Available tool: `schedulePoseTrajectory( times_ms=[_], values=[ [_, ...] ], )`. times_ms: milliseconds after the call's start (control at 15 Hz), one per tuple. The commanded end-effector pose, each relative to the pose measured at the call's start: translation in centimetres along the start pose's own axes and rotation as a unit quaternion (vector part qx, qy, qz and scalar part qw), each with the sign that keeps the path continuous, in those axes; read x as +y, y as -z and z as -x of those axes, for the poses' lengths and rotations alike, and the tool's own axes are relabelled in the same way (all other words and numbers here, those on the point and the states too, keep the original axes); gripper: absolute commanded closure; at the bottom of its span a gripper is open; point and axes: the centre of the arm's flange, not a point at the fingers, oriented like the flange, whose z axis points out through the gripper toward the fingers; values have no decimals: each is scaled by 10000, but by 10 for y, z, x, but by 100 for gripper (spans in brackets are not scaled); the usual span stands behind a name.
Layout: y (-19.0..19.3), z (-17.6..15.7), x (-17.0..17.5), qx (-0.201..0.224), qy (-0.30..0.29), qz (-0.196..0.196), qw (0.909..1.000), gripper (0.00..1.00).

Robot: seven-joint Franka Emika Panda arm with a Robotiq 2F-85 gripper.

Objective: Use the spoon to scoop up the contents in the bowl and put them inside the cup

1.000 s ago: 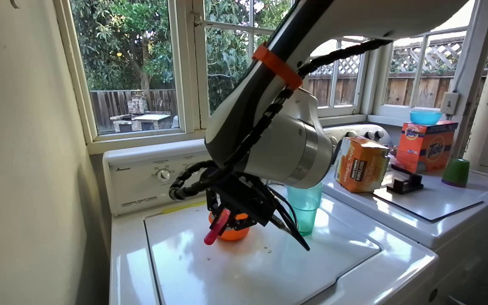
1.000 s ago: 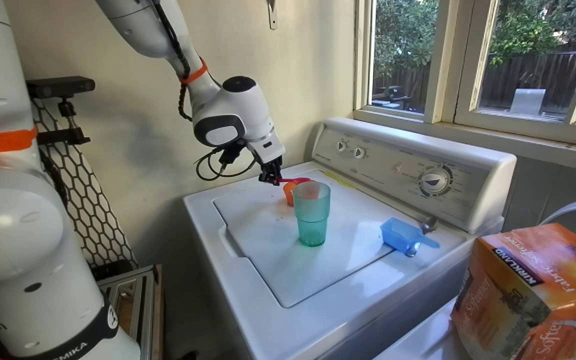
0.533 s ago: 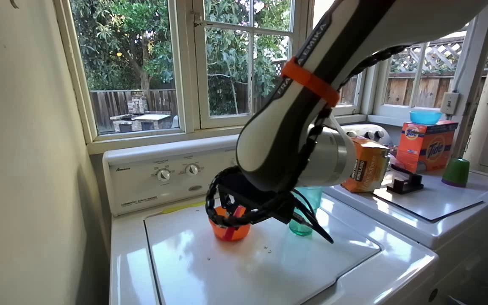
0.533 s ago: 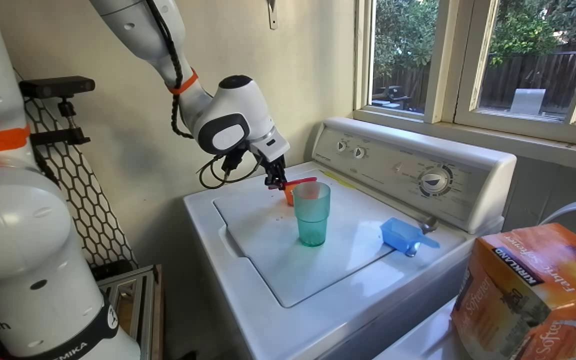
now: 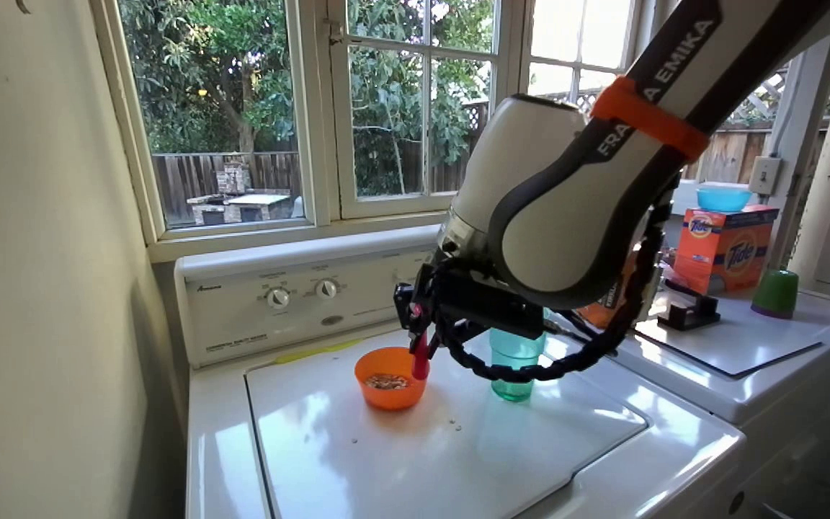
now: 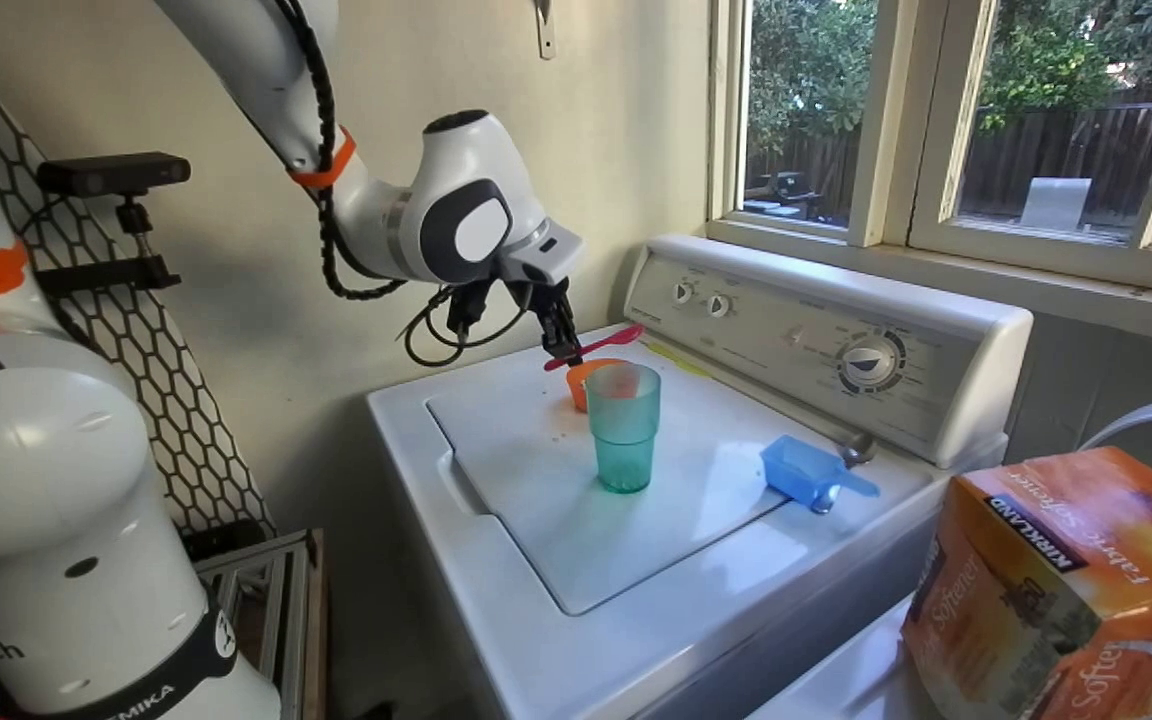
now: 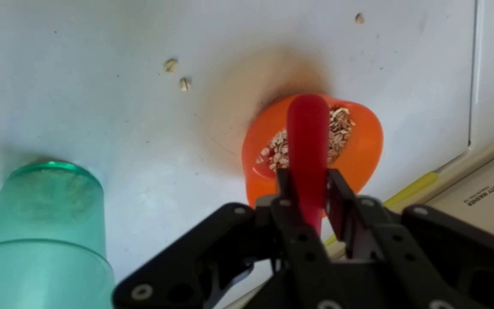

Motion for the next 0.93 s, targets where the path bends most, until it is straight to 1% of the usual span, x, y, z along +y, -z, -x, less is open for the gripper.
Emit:
schedulePoseTrajectory(
  times_ms=[0, 67, 200, 333, 400, 533, 667, 733, 867],
  values=[
    [64, 22, -30, -66, 199, 220, 9995, 94],
    [77, 26, -36, -99, 184, 321, 9993, 94],
    [105, 31, -43, -251, 116, 642, 9976, 94],
    [127, 31, -42, -313, -134, 897, 9954, 94],
    [136, 27, -38, -321, -358, 943, 9944, 94],
    [153, 15, -29, -198, -878, 855, 9923, 94],
    [172, 2, -16, -101, -1271, 825, 9884, 94],
    [179, -5, -7, -124, -1437, 788, 9864, 94],
    [188, -20, 10, -335, -1750, 620, 9820, 94]
  ],
)
